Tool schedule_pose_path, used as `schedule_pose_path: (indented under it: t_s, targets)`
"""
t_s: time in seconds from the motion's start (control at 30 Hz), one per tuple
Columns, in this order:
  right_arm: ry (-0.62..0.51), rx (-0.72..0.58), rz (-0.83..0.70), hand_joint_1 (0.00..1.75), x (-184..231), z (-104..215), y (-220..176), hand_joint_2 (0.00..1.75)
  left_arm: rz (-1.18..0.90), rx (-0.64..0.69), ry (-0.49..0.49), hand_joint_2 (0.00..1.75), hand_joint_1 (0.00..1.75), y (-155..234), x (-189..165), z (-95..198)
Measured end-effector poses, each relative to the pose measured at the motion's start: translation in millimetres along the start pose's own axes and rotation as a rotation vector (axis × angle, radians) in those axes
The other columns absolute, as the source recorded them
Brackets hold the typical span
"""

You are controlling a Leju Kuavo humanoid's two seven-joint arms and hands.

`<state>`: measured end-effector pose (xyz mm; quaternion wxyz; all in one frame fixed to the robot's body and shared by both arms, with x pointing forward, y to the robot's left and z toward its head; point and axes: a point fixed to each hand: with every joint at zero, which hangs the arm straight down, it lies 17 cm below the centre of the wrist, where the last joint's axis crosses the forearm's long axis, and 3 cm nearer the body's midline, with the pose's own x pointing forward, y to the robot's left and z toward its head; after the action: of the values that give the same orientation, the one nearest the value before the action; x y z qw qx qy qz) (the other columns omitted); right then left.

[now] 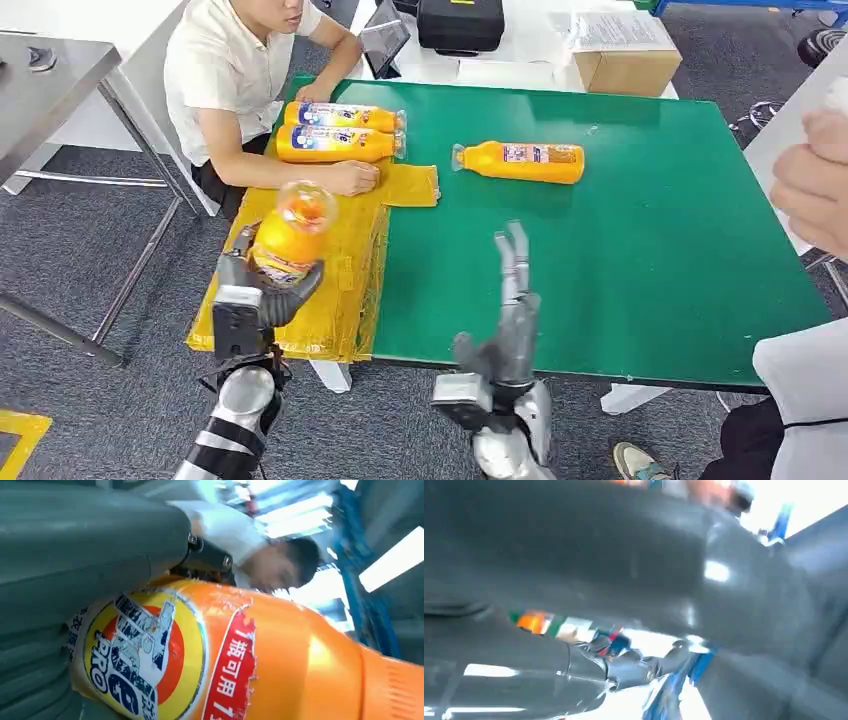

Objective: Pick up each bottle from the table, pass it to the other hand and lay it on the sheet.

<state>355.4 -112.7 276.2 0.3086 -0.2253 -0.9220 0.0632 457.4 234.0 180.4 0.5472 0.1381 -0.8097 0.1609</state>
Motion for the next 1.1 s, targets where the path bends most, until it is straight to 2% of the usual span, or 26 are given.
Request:
schedule_pose_path:
  t_s: [0.1,0.2,0.27,0.4,0.5,0.57,0.67,0.7,0.8,0.9,0.93,0.97,1.0,1.03,1.1]
  targets:
    - [0.004,-0.092,0.040,0.00,-1.6,-11.2,-34.6,0.00,0.005,0.015,0.008,1.75,1.75,7.4,-3.1,-6.2]
    - [0.016,-0.181,0.064,0.00,-1.8,-20.6,-63.9,0.00,0.098,-0.010,0.114,1.75,1.75,2.9,-19.3,-5.4]
    - [0.037,-0.244,0.077,0.00,-7.2,-24.7,-85.0,0.00,0.111,-0.023,0.139,1.75,1.75,2.3,-23.5,-6.1]
    - [0.041,-0.293,0.116,0.00,-10.6,-28.4,-105.1,0.00,-0.134,-0.060,0.030,1.75,1.75,1.2,-14.2,-18.6]
    - [0.050,-0.303,0.121,0.00,-12.9,-28.7,-107.7,0.00,-0.396,-0.205,-0.042,1.75,1.75,-27.8,-19.9,-21.4]
    - [0.059,-0.309,0.106,0.00,-15.6,-29.4,-106.5,0.00,-0.554,-0.349,-0.060,1.75,1.75,-56.3,-35.4,-14.1]
    - [0.081,-0.301,0.061,0.00,-20.6,-28.1,-97.0,0.00,-0.684,-0.543,-0.030,1.75,1.75,-90.0,-65.7,3.7]
    - [0.089,-0.294,0.043,0.00,-22.1,-27.1,-92.2,0.00,-0.719,-0.605,0.009,1.75,1.75,-96.9,-81.1,11.3]
    - [0.115,-0.276,-0.009,0.00,-26.3,-23.6,-78.2,0.00,-0.775,-0.693,0.061,1.75,1.75,-107.9,-103.6,20.4]
    - [0.139,-0.248,-0.045,0.00,-30.6,-17.5,-65.0,0.00,-0.839,-0.747,0.070,1.75,1.75,-115.1,-115.0,23.9]
    - [0.148,-0.235,-0.058,0.00,-32.1,-14.4,-59.7,0.00,-0.870,-0.765,0.070,1.75,1.69,-116.4,-119.2,25.1]
    - [0.157,-0.228,-0.068,0.00,-33.9,-11.9,-56.4,0.00,-0.893,-0.784,0.074,1.75,1.05,-118.1,-122.9,26.6]
    - [0.168,-0.220,-0.079,0.00,-36.4,-9.1,-53.3,0.00,-0.909,-0.805,0.088,1.75,0.30,-118.6,-128.2,29.1]
    - [0.175,-0.214,-0.088,0.00,-38.1,-6.9,-50.9,0.00,-0.917,-0.822,0.103,1.75,0.00,-118.9,-132.5,30.9]
    - [0.185,-0.203,-0.100,0.00,-40.7,-4.0,-47.2,0.00,-0.920,-0.861,0.131,1.75,0.00,-122.9,-137.7,33.8]
